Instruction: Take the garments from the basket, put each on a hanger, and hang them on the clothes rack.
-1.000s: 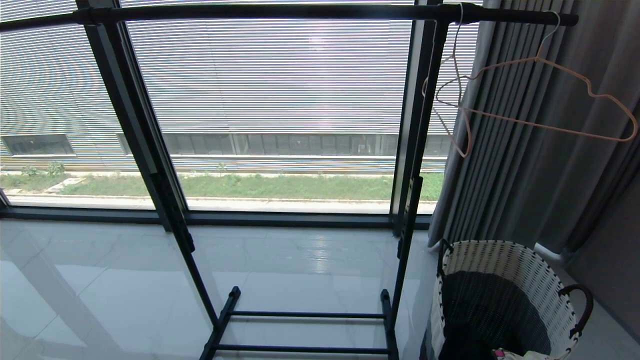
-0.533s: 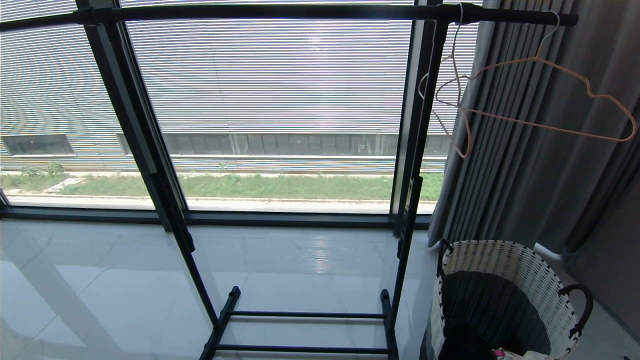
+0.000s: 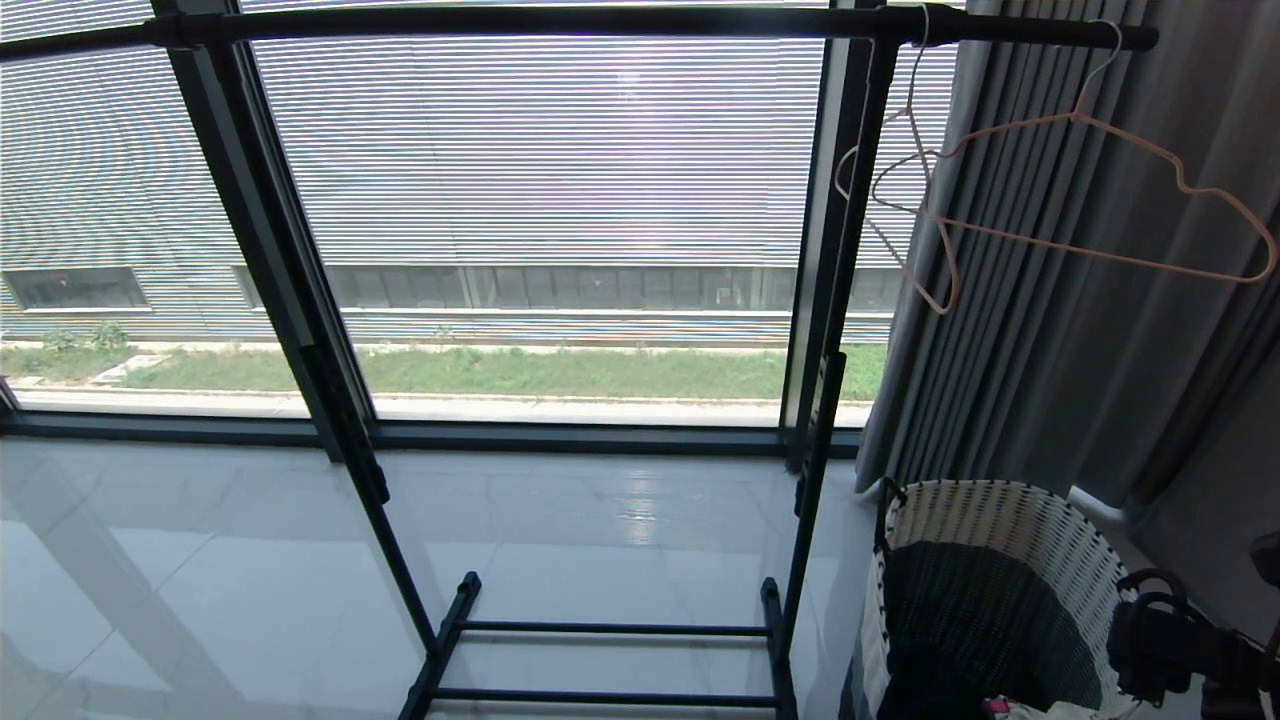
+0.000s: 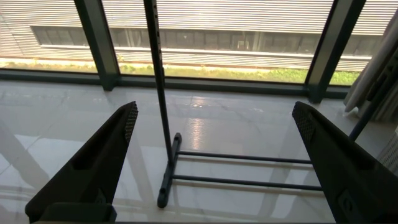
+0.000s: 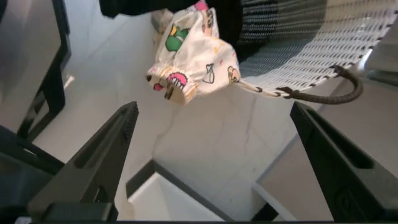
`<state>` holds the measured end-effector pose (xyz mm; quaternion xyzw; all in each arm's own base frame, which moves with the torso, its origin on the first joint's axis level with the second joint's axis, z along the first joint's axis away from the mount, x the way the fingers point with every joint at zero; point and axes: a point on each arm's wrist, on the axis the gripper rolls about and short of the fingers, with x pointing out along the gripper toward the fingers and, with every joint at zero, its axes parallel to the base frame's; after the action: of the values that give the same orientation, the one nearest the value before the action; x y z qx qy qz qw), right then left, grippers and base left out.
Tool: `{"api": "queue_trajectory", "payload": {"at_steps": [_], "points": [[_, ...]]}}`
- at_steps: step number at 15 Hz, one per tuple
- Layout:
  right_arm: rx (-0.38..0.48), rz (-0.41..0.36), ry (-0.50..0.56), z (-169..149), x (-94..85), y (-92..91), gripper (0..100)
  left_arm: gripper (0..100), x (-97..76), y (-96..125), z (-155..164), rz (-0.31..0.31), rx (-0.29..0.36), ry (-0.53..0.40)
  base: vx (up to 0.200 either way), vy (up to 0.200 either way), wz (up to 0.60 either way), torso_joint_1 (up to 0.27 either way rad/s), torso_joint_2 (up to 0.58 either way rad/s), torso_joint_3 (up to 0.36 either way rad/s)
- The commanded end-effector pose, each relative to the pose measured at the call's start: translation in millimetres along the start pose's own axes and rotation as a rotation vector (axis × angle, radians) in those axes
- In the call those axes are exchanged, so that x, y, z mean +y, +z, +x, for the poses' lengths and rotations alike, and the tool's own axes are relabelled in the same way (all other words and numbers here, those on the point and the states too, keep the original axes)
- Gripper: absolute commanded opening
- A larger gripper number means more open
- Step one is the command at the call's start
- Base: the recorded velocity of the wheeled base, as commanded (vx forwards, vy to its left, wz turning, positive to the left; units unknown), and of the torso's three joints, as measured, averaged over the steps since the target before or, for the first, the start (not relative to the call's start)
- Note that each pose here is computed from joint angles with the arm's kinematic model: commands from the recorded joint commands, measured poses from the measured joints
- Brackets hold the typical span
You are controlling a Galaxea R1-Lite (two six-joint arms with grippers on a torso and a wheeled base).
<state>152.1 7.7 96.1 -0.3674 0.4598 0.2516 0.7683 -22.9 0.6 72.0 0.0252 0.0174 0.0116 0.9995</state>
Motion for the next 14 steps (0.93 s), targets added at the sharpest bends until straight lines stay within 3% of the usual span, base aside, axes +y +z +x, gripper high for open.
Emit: {"api": "queue_trajectory", "payload": {"at_steps": [1, 6, 14], "points": [[0.128, -0.045, 0.137, 42.0, -7.5, -2.6, 100, 100, 0.0, 0.1, 0.0, 0.001, 0.000, 0.001, 0.000, 0.000, 0.00, 0.000, 0.00, 0.000], [0.160, -0.047, 0.172, 71.4, -10.8, -5.0, 100, 100, 0.0, -0.1, 0.0, -0.001, 0.001, 0.000, 0.000, 0.000, 0.00, 0.000, 0.00, 0.000], [0.192, -0.019, 0.092, 97.1, -24.9, -12.2, 100, 100, 0.0, 0.1, 0.0, 0.001, 0.000, 0.001, 0.000, 0.000, 0.00, 0.000, 0.00, 0.000]]}}
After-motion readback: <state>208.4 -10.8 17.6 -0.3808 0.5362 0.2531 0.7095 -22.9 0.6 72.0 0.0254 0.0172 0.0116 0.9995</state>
